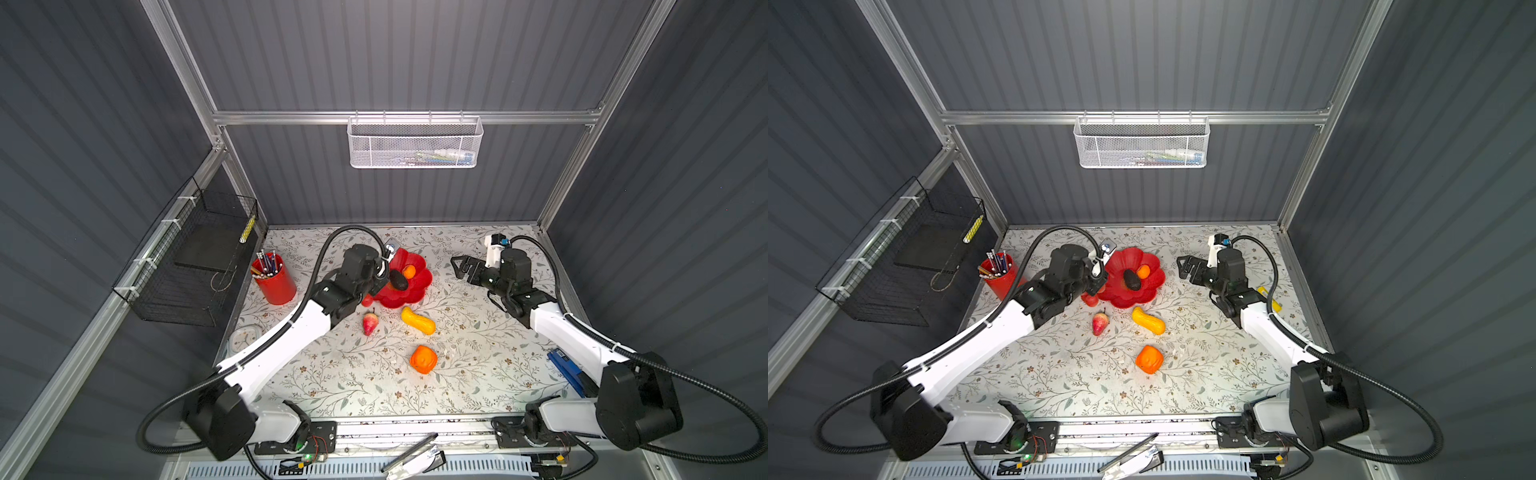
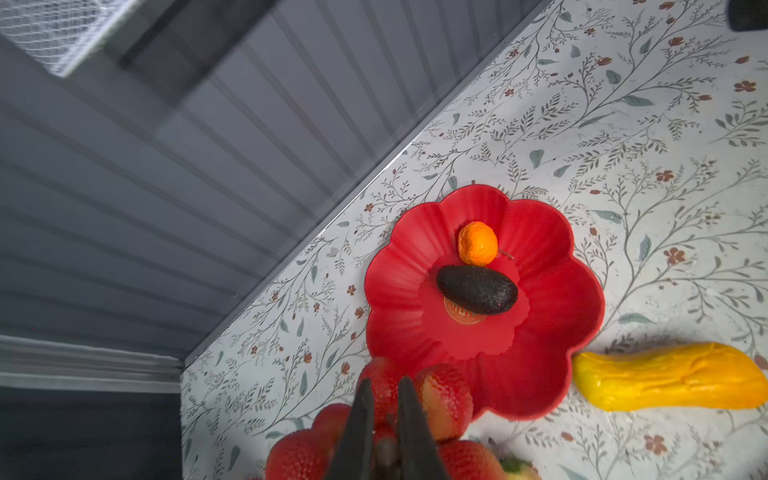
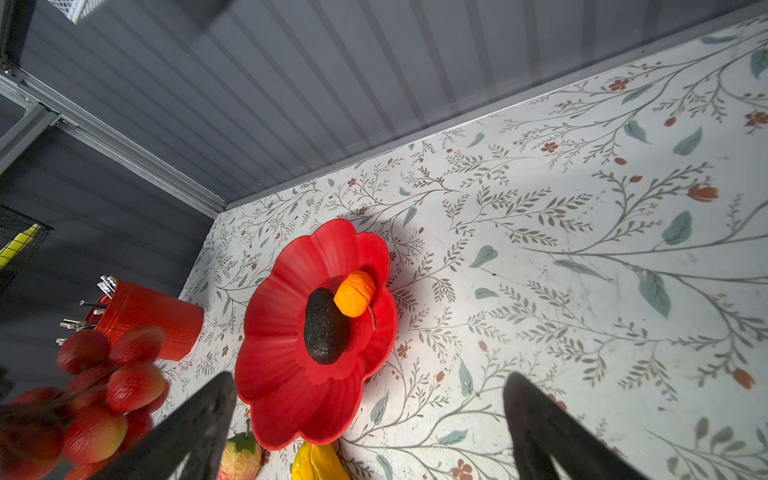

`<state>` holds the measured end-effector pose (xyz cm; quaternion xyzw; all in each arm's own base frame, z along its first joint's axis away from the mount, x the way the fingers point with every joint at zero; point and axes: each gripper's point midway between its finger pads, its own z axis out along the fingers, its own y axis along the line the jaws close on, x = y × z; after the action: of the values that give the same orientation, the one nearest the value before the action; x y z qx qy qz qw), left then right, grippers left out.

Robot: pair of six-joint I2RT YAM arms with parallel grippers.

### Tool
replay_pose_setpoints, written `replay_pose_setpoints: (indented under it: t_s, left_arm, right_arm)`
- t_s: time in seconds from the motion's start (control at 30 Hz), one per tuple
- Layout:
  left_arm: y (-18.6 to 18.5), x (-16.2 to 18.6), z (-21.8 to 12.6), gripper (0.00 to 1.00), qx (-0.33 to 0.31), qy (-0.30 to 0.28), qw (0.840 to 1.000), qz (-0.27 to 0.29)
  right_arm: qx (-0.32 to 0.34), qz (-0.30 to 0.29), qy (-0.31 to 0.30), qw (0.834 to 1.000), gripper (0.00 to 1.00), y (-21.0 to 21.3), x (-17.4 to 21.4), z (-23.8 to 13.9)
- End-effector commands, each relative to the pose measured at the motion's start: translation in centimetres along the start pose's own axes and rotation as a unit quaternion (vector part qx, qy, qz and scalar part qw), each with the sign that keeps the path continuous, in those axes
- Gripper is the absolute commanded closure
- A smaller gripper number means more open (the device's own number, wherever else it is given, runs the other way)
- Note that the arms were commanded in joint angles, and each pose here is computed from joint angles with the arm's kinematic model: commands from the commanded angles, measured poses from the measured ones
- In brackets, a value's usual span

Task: Place and organize the fake fruits in the fruit bowl
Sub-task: 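Grasp the strawberry bunch stem with the left gripper and lower it into the bowl, then withdraw the left gripper while the right gripper grasps the yellow squash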

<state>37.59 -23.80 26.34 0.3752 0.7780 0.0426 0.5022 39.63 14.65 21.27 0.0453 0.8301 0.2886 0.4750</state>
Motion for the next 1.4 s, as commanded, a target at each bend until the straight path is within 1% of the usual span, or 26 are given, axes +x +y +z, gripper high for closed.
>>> replay_pose_setpoints:
  t_s: [0.0,0.07,0.13,0.27,0.33,0.43,0.57,0.67,0.7,0.73,0.8,0.87,0.97,1.1,1.17,1.2,1.23,1.37]
  left_arm:
    - [0.3,-3.5,2.3,1.00,0.029,-0.038,0.999,-0.024]
    - [0.4,-4.7,3.9,1.00,0.033,-0.038,0.998,-0.023]
    - [0.3,-4.9,5.6,1.00,0.037,-0.028,0.999,-0.023]
    - [0.4,-3.1,9.4,1.00,0.038,0.011,0.999,-0.030]
    - [0.5,-2.2,10.5,1.00,0.036,0.024,0.998,-0.039]
    - [0.3,-1.1,11.8,1.00,0.037,0.040,0.997,-0.048]
    - [-0.4,0.8,13.4,1.00,0.042,0.081,0.995,-0.041]
    - [-0.6,1.7,14.3,1.00,0.037,0.094,0.994,-0.040]
    - [-0.6,1.9,14.7,0.94,0.035,0.096,0.994,-0.043]
    - [-0.7,1.9,15.0,0.85,0.035,0.097,0.994,-0.046]
    - [-0.9,2.0,15.6,0.72,0.036,0.099,0.993,-0.050]
    - [-1.0,2.0,16.2,0.55,0.037,0.101,0.993,-0.052]
    - [-0.8,1.8,16.7,0.43,0.031,0.101,0.993,-0.060]
    - [-0.4,1.0,16.3,0.35,0.026,0.089,0.993,-0.070]
    - [0.1,0.3,15.7,0.14,0.020,0.075,0.994,-0.079]
    - [0.4,-0.2,15.3,0.03,0.017,0.066,0.994,-0.084]
    - [0.9,-0.8,14.7,0.00,0.010,0.055,0.994,-0.089]
    - [3.1,-3.5,11.7,0.00,-0.021,0.000,0.993,-0.115]
  right_arm:
    - [0.011,-0.006,0.001,1.000,0.01,-0.6,0.3,-1.0]
    - [0.017,-0.007,0.001,1.000,0.01,-1.0,0.4,-1.3]
    - [0.019,-0.008,-0.002,1.000,0.01,-1.1,0.4,-1.7]
    - [0.026,-0.008,-0.002,1.000,0.01,-1.6,0.6,-2.0]
    - [0.028,-0.009,-0.001,1.000,0.01,-1.8,0.5,-2.0]
    - [0.028,-0.010,-0.002,1.000,0.01,-1.8,0.4,-2.1]
    - [0.030,-0.008,-0.001,1.000,0.01,-2.0,0.2,-2.0]
    - [0.030,-0.006,0.001,1.000,0.01,-2.1,0.3,-1.9]
    - [0.030,-0.006,0.001,1.000,0.01,-2.1,0.3,-1.9]
    - [0.031,-0.004,0.002,0.999,0.01,-2.2,0.4,-1.8]
    - [0.033,-0.002,0.007,0.999,0.01,-2.3,0.5,-1.6]
    - [0.037,-0.004,0.011,0.999,0.01,-2.4,0.5,-1.6]
    - [0.048,-0.009,0.018,0.999,0.01,-2.8,0.7,-1.6]
    - [0.050,-0.014,0.036,0.998,0.01,-2.8,1.1,-1.4]
    - [0.045,-0.015,0.050,0.998,0.01,-2.7,1.6,-1.2]
    - [0.041,-0.017,0.057,0.997,0.01,-2.6,1.8,-1.1]
    - [0.034,-0.018,0.067,0.997,0.01,-2.3,2.2,-0.9]
    - [0.018,-0.039,0.118,0.992,0.02,-1.0,4.7,-0.1]
